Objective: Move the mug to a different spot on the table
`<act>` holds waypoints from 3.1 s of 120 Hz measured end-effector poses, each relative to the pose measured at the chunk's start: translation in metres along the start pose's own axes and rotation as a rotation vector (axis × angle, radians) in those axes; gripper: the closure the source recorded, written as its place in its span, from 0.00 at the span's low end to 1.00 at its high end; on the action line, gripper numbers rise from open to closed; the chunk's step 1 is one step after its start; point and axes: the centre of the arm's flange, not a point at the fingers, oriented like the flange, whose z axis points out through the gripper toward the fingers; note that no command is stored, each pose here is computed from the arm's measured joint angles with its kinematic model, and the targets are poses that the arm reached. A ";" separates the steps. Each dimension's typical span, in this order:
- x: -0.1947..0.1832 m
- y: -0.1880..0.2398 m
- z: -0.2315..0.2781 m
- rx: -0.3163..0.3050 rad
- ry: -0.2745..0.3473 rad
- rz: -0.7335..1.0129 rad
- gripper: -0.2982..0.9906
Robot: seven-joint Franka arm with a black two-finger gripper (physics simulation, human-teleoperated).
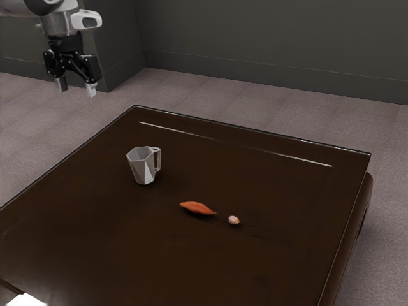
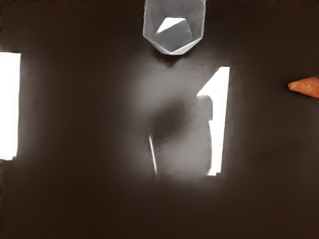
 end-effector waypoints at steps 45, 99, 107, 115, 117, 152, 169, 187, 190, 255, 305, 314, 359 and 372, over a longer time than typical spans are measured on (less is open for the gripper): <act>0.096 0.041 -0.005 0.057 0.141 0.275 0.23; 0.170 0.019 0.131 0.024 -0.013 0.550 0.23; 0.175 0.021 0.156 0.023 -0.062 0.572 0.23; 0.181 0.029 0.175 0.023 -0.081 0.599 0.23; 0.183 0.032 0.179 0.023 -0.082 0.607 0.23; 0.216 0.063 0.238 -0.003 0.008 0.681 0.23; 0.230 0.056 0.269 -0.029 0.071 0.659 0.23; 0.240 0.052 0.292 -0.034 0.117 0.638 0.23; 0.241 0.052 0.293 -0.032 0.125 0.635 0.23; 0.248 0.036 0.340 -0.036 0.142 0.590 0.23; 0.233 0.038 0.326 -0.075 0.024 0.550 0.27; 0.231 0.042 0.324 -0.084 0.006 0.538 0.28; 0.222 0.047 0.327 -0.105 -0.075 0.473 0.56; 0.221 0.046 0.328 -0.101 -0.085 0.460 0.64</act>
